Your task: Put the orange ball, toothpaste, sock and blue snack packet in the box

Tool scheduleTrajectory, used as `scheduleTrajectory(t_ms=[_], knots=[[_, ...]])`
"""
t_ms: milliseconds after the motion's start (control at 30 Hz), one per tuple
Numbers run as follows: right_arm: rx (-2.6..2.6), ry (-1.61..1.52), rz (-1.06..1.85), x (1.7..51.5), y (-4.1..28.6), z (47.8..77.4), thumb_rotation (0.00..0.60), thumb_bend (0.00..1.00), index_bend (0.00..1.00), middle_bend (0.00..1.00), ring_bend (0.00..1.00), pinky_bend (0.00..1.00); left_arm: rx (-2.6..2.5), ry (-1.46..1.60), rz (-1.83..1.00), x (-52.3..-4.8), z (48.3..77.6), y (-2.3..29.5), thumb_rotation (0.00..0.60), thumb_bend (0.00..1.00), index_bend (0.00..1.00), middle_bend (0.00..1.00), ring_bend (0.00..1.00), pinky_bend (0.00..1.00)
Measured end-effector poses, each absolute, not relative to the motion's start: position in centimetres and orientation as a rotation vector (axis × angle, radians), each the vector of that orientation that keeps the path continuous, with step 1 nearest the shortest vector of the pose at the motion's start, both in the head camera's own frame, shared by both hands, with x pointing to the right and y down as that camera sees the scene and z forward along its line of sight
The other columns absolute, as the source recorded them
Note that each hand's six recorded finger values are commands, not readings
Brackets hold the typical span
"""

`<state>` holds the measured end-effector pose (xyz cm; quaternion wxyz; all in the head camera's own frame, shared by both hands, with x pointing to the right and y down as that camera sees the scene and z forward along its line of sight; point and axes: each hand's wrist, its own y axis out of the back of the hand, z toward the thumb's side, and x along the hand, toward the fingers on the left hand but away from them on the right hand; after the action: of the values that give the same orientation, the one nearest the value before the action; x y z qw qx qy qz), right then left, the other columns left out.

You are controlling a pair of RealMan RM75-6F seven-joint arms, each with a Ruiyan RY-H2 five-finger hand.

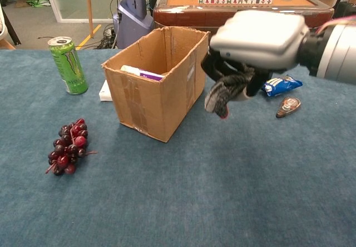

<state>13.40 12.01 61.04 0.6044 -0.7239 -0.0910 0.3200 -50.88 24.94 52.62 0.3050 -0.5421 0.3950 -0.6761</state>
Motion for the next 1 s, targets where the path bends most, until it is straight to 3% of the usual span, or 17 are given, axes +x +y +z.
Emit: scheduleTrajectory(t_ms=[300, 700, 833, 1000], knots=[[-1.584, -0.366, 0.713, 12.7, 8.7, 57.2, 0.600, 0.30, 0.67, 0.76, 0.64, 0.72, -1.444, 1.045, -1.785, -50.8, 52.7, 24.9, 0.600, 0.26, 0.51, 0.46, 0.42, 0.61], [-1.536, -0.479, 0.764, 8.8, 5.4, 57.9, 0.600, 0.30, 0.67, 0.76, 0.64, 0.72, -1.461, 1.061, -1.769, -50.6, 52.4, 24.9, 0.600, 0.26, 0.51, 0.46, 0.41, 0.61], [-1.533, -0.515, 0.763, 6.9, 4.7, 58.8, 0.600, 0.28, 0.67, 0.72, 0.61, 0.68, -1.467, 1.070, -1.758, -50.6, 52.3, 24.8, 0.600, 0.26, 0.51, 0.46, 0.42, 0.61], [-1.551, -0.561, 0.770, 4.4, 4.0, 60.0, 0.600, 0.12, 0.50, 0.58, 0.50, 0.63, -1.469, 1.069, -1.756, -50.6, 52.3, 24.9, 0.600, 0.26, 0.51, 0.46, 0.41, 0.61]])
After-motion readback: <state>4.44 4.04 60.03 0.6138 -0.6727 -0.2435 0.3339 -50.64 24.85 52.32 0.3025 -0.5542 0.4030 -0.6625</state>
